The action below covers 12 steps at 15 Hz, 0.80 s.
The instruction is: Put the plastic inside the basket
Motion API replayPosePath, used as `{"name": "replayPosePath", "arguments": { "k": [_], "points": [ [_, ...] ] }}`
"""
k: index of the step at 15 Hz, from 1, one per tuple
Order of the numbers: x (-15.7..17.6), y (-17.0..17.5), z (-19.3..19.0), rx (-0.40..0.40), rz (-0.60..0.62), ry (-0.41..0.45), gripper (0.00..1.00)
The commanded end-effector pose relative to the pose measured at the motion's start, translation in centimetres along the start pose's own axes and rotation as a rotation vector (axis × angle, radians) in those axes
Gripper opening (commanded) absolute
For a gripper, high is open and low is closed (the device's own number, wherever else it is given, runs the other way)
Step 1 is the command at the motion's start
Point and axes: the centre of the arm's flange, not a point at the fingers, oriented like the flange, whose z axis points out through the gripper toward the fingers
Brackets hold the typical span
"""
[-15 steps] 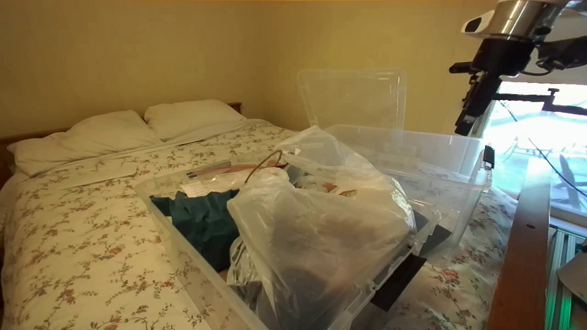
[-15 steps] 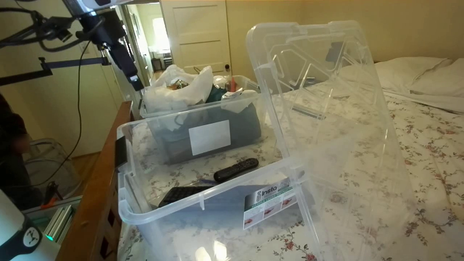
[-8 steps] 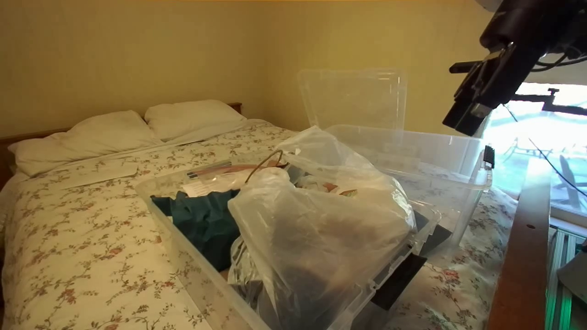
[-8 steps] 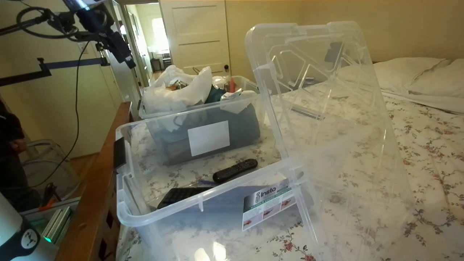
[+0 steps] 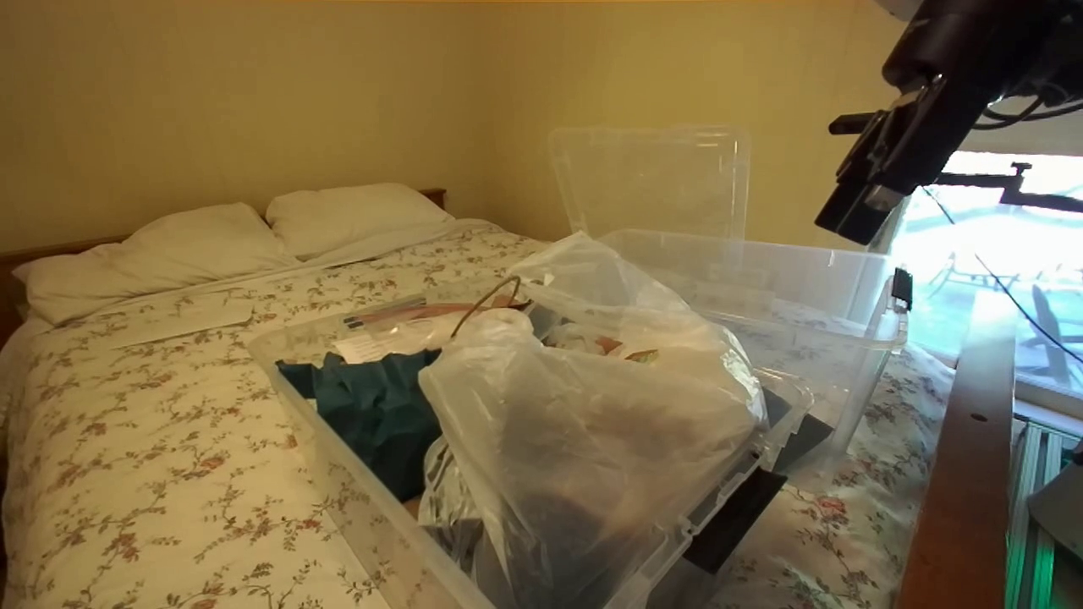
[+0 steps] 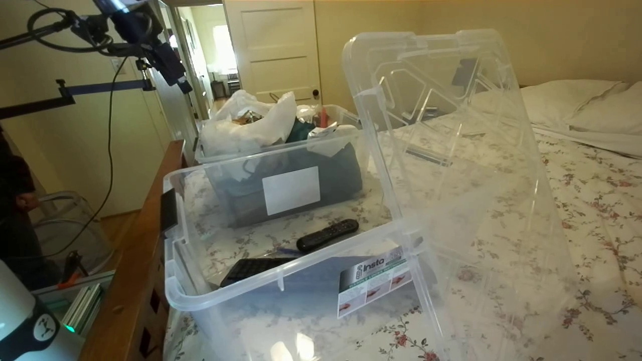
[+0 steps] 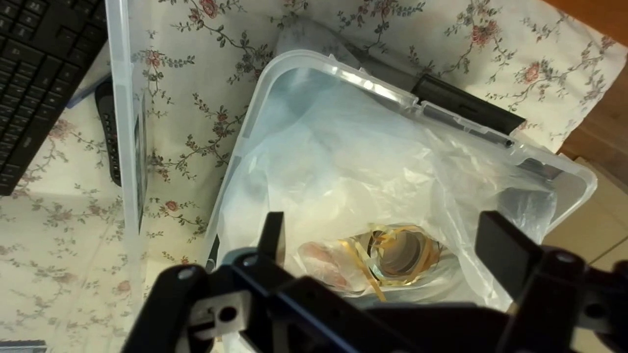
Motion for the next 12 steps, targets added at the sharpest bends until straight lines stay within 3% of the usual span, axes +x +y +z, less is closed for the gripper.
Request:
{"name": "replayPosePath", "arguments": {
  "k": [1, 5, 7, 10, 12],
  "points": [
    [3.3, -3.9, 2.1, 0.024, -0.012, 0.059, 1.00],
    [6.9, -11.2, 5.0, 0.109, -0.096, 0.143, 1.00],
    [8.9, -13.4, 6.5, 0.114, -0.144, 0.176, 1.00],
    [12.9, -12.9, 8.0, 0.071, -0.161, 0.203, 1.00],
    [16.1, -11.8, 8.8, 0.014, -0.173, 0.176, 1.00]
  ]
}}
